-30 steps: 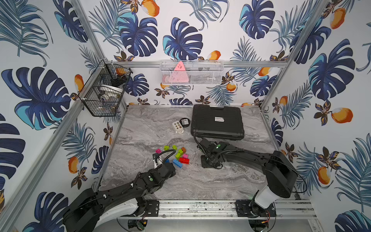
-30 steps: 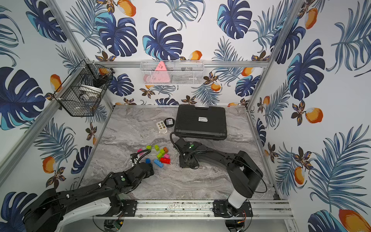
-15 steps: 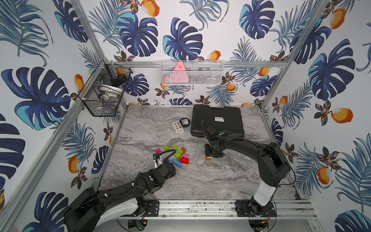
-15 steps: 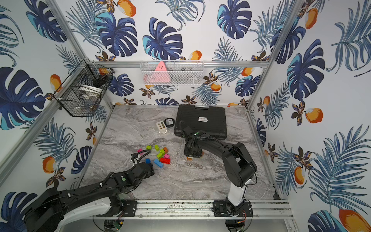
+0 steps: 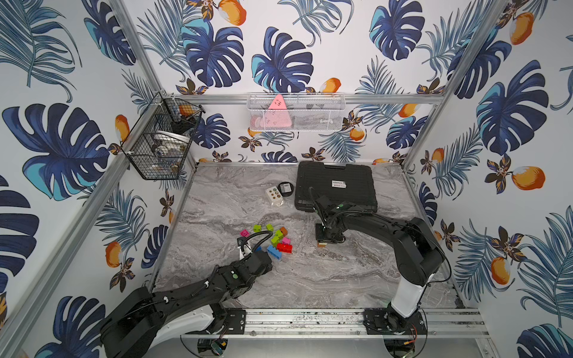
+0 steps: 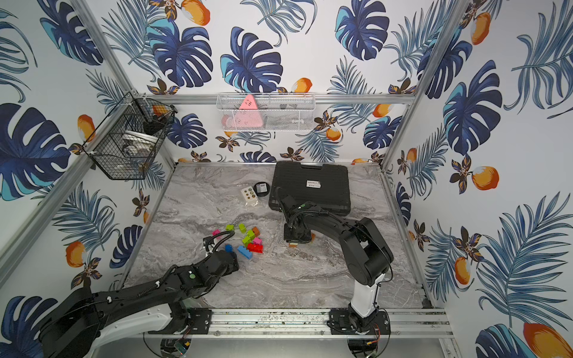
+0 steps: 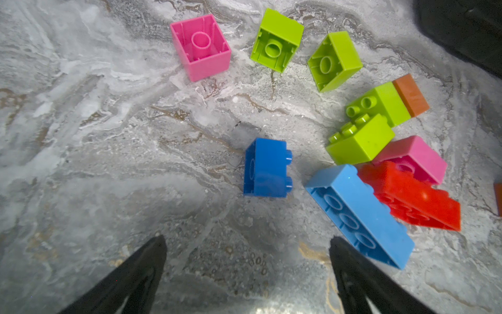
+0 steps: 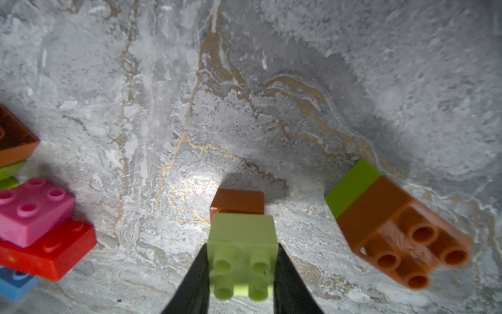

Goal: Assemble the letter h with lego
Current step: Assemble the lego brick with the lego brick.

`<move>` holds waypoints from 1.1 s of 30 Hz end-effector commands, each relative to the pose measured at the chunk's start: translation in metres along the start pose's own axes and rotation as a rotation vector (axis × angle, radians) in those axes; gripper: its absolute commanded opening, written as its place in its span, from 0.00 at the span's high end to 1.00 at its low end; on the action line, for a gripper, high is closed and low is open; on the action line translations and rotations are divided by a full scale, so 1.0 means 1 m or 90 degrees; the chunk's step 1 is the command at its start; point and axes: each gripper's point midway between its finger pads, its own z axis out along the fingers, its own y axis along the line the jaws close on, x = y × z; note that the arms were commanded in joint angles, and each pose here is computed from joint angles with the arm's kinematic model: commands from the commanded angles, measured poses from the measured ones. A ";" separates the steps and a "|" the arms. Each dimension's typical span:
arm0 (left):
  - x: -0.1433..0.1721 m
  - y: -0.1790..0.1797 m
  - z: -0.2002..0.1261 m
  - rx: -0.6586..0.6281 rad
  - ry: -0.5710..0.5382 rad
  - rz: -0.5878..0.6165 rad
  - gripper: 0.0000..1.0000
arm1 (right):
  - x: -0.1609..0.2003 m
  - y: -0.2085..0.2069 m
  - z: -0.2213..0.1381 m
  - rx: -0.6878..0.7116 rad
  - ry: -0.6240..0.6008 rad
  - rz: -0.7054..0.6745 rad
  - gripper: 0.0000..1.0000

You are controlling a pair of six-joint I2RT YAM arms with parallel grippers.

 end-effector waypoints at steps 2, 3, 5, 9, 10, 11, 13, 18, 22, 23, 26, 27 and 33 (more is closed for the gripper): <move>-0.003 -0.002 0.001 0.003 -0.008 -0.008 0.01 | 0.005 -0.003 0.006 0.008 0.008 -0.006 0.65; -0.003 -0.002 0.001 0.003 -0.008 -0.008 0.01 | 0.005 -0.002 0.006 0.007 0.008 -0.008 0.65; -0.003 -0.003 0.001 0.003 -0.008 -0.007 0.01 | 0.006 -0.003 0.009 0.010 0.013 -0.011 0.65; -0.003 -0.003 0.001 0.001 -0.006 -0.007 0.01 | 0.006 -0.004 0.015 0.028 0.017 -0.021 0.66; -0.002 -0.002 0.001 0.000 -0.005 -0.006 0.01 | 0.006 -0.006 0.016 0.038 0.016 -0.023 0.66; -0.002 -0.003 0.001 0.001 -0.006 -0.006 0.01 | 0.008 -0.006 0.018 0.046 0.017 -0.027 0.66; -0.003 -0.003 0.001 0.001 -0.006 -0.007 0.01 | 0.010 -0.008 0.021 0.063 0.015 -0.032 0.66; -0.003 -0.003 0.001 0.000 -0.006 -0.007 0.01 | 0.014 -0.005 0.021 0.082 0.011 -0.042 0.66; -0.002 -0.002 0.002 0.000 -0.005 -0.006 0.01 | 0.014 0.000 0.017 0.080 0.017 -0.043 0.66; -0.002 -0.002 0.002 0.000 -0.006 -0.007 0.01 | 0.014 0.000 0.016 0.081 0.018 -0.045 0.66; -0.003 -0.003 0.001 0.002 -0.006 -0.009 0.01 | 0.012 0.003 0.011 0.086 0.015 -0.052 0.66; -0.002 -0.002 0.002 0.000 -0.006 -0.007 0.01 | 0.012 0.003 0.010 0.088 0.016 -0.055 0.66; -0.001 -0.002 0.002 0.003 -0.004 -0.009 0.01 | 0.011 0.007 0.006 0.099 0.012 -0.065 0.64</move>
